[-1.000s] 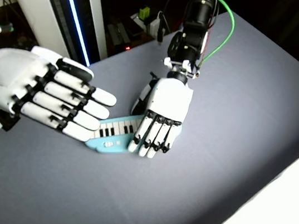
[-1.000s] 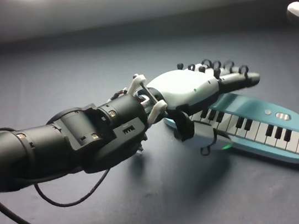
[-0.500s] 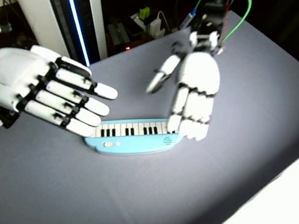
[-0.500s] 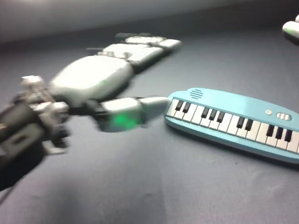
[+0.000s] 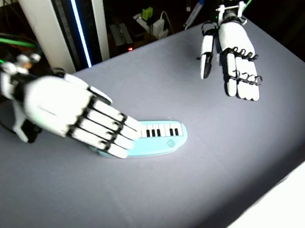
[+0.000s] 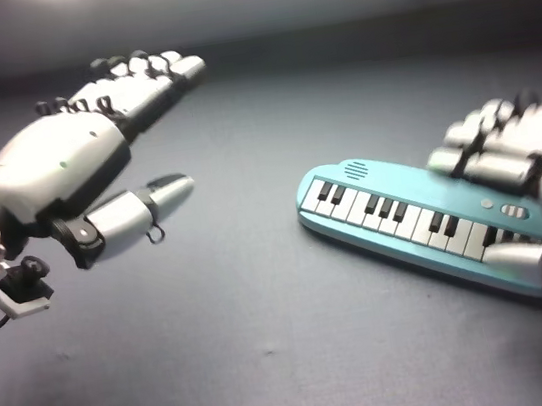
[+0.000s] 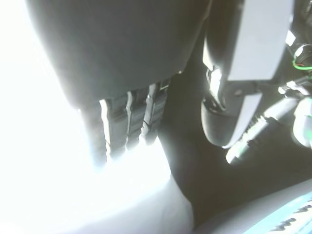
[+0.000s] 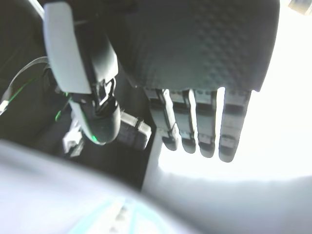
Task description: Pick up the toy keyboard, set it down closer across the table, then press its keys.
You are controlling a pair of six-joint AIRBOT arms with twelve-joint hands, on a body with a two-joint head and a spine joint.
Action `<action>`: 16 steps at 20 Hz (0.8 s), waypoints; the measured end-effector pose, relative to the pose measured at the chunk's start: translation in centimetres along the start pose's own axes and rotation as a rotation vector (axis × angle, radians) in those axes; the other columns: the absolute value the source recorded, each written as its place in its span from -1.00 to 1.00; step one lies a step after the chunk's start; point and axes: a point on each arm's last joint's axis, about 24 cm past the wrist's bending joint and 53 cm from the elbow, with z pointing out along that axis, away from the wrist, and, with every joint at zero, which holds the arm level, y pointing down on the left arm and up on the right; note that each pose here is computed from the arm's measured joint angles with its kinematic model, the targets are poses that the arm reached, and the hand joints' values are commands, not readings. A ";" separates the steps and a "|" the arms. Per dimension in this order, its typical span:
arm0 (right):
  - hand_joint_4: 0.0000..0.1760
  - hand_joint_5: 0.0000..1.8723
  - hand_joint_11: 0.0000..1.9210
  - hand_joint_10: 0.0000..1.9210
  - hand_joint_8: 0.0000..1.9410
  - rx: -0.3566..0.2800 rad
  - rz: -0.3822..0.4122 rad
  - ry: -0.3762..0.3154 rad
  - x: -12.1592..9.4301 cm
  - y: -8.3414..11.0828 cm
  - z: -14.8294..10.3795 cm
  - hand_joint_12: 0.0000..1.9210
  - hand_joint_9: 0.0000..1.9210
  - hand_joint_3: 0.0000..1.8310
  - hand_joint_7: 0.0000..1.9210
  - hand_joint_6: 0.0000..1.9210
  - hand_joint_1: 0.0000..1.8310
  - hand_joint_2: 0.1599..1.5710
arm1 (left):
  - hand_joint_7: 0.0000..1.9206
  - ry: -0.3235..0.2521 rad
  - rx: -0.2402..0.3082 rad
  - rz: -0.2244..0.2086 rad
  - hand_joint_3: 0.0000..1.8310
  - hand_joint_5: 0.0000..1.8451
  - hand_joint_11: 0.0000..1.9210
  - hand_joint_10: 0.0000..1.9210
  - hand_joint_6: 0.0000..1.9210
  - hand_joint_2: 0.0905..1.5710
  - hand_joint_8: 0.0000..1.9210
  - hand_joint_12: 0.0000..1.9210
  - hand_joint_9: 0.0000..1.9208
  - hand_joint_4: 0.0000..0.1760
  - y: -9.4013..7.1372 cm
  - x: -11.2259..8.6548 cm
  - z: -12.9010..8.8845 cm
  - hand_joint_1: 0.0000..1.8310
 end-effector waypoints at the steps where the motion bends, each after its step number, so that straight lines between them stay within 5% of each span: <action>1: -1.00 -0.68 -1.00 -1.00 -1.00 0.014 -0.016 0.037 1.1 -0.3 0.4 -1.00 -1.00 -1.00 -1.00 -0.97 -0.76 0.74 | -1.00 -0.007 0.009 0.005 -1.00 -0.94 -1.00 -1.00 -1.00 0.83 -1.00 -1.00 -1.00 -1.00 -0.2 -0.3 -0.1 -0.30; 4: -1.00 -0.28 -1.00 -1.00 -1.00 0.023 -0.066 0.054 1.5 -0.2 1.0 -1.00 -1.00 -1.00 -0.88 -0.97 -0.85 0.69 | -1.00 0.000 0.006 0.006 -1.00 -0.94 -1.00 -1.00 -1.00 0.83 -1.00 -1.00 -1.00 -1.00 0.0 0.0 -0.4 -0.31; 6: -1.00 -0.24 -1.00 -1.00 -0.99 0.022 -0.063 0.042 1.2 -0.1 1.1 -1.00 -1.00 -1.00 -0.86 -0.97 -0.81 0.67 | -1.00 -0.003 0.010 0.001 -1.00 -0.94 -1.00 -1.00 -1.00 0.83 -1.00 -1.00 -1.00 -1.00 -0.2 0.1 -0.4 -0.32; 10: -0.98 -0.96 -1.00 -1.00 -1.00 0.023 -0.049 0.046 1.5 0.3 0.7 -1.00 -1.00 -0.98 -1.00 -1.00 -0.99 0.76 | -1.00 -0.013 0.005 -0.006 -0.99 -0.97 -1.00 -1.00 -1.00 0.85 -1.00 -1.00 -1.00 -0.75 0.0 -0.1 -0.7 -0.42; 12: -0.58 -1.00 -1.00 -1.00 -1.00 0.011 -0.075 0.049 0.8 1.0 -0.4 -1.00 -1.00 -0.99 -1.00 -1.00 -0.90 0.79 | -1.00 -0.016 0.007 -0.005 -1.00 -0.97 -1.00 -1.00 -1.00 0.85 -1.00 -1.00 -1.00 -0.81 0.0 -0.2 -0.7 -0.39; 14: -0.79 -0.97 -1.00 -1.00 -1.00 0.004 -0.070 -0.016 -1.1 1.3 -0.9 -1.00 -1.00 -0.99 -1.00 -0.99 -0.87 0.81 | -1.00 -0.021 0.006 -0.008 -1.00 -0.96 -1.00 -1.00 -1.00 0.83 -1.00 -1.00 -1.00 -0.78 0.0 -0.3 -0.8 -0.33; 16: -1.00 -0.80 -1.00 -1.00 -1.00 0.019 -0.074 -0.002 -0.4 0.6 -1.5 -1.00 -1.00 -1.00 -1.00 -0.97 -0.94 0.80 | -1.00 -0.023 0.004 -0.009 -1.00 -0.96 -1.00 -1.00 -1.00 0.83 -1.00 -1.00 -1.00 -0.85 0.1 -0.3 -0.9 -0.29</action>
